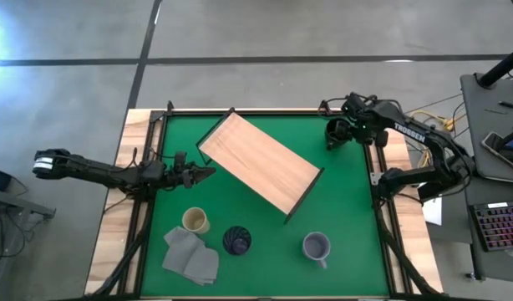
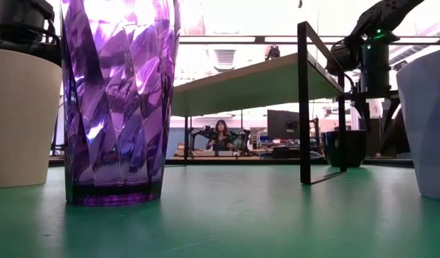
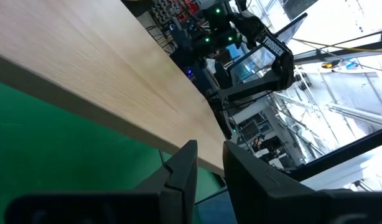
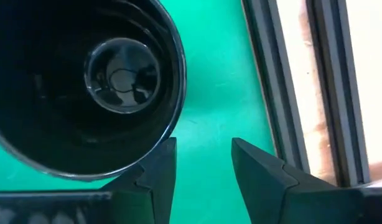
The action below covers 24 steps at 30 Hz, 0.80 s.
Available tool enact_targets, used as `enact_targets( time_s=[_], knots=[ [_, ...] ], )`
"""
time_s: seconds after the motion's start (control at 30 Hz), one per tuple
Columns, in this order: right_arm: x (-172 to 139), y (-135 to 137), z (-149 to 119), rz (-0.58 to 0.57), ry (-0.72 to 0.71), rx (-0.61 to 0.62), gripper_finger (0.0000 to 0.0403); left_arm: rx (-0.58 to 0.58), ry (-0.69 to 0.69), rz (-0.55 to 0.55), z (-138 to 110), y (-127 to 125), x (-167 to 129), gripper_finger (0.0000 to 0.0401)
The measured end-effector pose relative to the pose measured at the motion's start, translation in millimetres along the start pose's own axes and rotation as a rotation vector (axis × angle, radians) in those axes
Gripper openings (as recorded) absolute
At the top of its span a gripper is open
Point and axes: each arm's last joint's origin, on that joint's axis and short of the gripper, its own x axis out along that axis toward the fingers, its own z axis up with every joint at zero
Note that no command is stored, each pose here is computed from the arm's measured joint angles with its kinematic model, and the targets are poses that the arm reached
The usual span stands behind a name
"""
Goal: Stack small to large cups/mugs on shelf
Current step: Put the black mug on the shelf
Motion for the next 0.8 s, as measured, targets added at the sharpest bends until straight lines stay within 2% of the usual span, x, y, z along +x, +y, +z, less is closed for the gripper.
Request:
enact_targets(
  time_s=[0.13, 0.27, 0.5, 0.8],
  knots=[
    [-17, 4, 4, 0.067, 0.001, -0.001, 0.0148, -0.001, 0.0, 0.001, 0, 0, 0, 0.0063],
    [-28, 4, 9, 0.062, -0.077, 0.003, 0.0148, 0.0, 0.003, 0.005, 0, 0, 1, 0.0063],
    [-11, 5, 13, 0.041, -0.079, 0.064, 0.0148, 0.005, 0.004, 0.009, -1, 1, 0, 0.0063],
    [14, 14, 17, -0.041, -0.043, 0.047, 0.0148, 0.007, 0.007, 0.013, -1, 2, 0, 0.0063]
  ],
)
